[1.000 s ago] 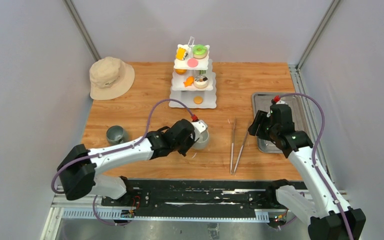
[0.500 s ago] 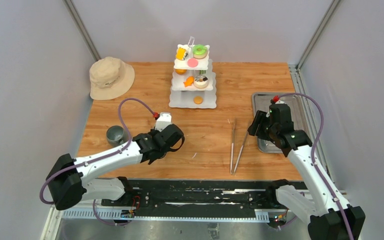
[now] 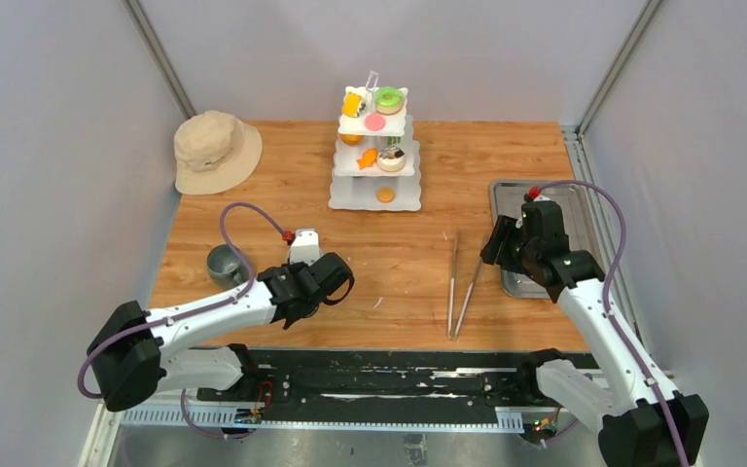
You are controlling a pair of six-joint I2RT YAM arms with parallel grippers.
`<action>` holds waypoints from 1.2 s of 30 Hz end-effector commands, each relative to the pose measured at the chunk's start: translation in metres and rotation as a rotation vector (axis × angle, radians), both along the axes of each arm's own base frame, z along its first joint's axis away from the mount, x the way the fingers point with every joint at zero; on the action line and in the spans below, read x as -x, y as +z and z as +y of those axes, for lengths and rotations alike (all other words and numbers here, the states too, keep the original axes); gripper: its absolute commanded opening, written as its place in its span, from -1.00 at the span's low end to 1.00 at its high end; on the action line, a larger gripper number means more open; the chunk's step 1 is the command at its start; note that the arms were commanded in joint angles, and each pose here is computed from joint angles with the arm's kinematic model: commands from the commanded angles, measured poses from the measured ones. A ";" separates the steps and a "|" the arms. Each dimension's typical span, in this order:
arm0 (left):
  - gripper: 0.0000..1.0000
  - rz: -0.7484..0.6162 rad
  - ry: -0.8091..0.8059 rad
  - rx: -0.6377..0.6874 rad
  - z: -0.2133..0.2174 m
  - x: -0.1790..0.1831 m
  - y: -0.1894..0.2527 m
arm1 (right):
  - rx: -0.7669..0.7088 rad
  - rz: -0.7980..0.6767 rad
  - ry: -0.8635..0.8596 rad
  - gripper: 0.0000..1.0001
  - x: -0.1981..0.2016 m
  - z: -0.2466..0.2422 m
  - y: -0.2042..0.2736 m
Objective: Serve the afternoon tea
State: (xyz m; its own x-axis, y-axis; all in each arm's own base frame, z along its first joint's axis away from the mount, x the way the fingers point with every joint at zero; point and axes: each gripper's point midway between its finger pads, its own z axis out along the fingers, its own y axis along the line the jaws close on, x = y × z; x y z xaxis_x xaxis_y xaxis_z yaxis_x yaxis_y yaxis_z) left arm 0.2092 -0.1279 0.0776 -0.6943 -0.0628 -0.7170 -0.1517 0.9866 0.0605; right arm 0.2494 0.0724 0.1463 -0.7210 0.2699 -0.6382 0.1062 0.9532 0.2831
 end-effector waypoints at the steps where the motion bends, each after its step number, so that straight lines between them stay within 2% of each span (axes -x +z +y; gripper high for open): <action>1: -1.00 -0.115 0.057 0.065 -0.004 -0.017 0.007 | -0.018 -0.010 0.007 0.15 -0.002 0.004 0.008; 29: -0.98 -0.107 0.078 0.038 0.002 -0.017 -0.016 | -0.017 -0.008 0.006 0.15 0.004 0.003 0.005; 31: -0.69 -0.107 0.086 0.031 0.005 -0.015 -0.016 | -0.016 -0.007 0.006 0.15 0.004 0.003 0.005; 33: -0.23 -0.109 0.094 0.033 0.008 -0.013 -0.016 | -0.017 -0.009 0.008 0.15 0.003 0.003 0.006; 36: -0.13 -0.116 0.099 0.043 0.010 -0.012 -0.013 | -0.024 -0.015 0.010 0.16 0.002 0.004 0.009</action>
State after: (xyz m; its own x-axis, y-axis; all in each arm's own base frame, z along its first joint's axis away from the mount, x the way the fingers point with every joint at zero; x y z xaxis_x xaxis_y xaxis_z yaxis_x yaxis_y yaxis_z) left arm 0.2158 -0.1285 0.0550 -0.6556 -0.1208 -0.7454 -0.1962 0.9805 0.0137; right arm 0.2484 0.0741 0.1488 -0.7180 0.2707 -0.6413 0.0967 0.9512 0.2931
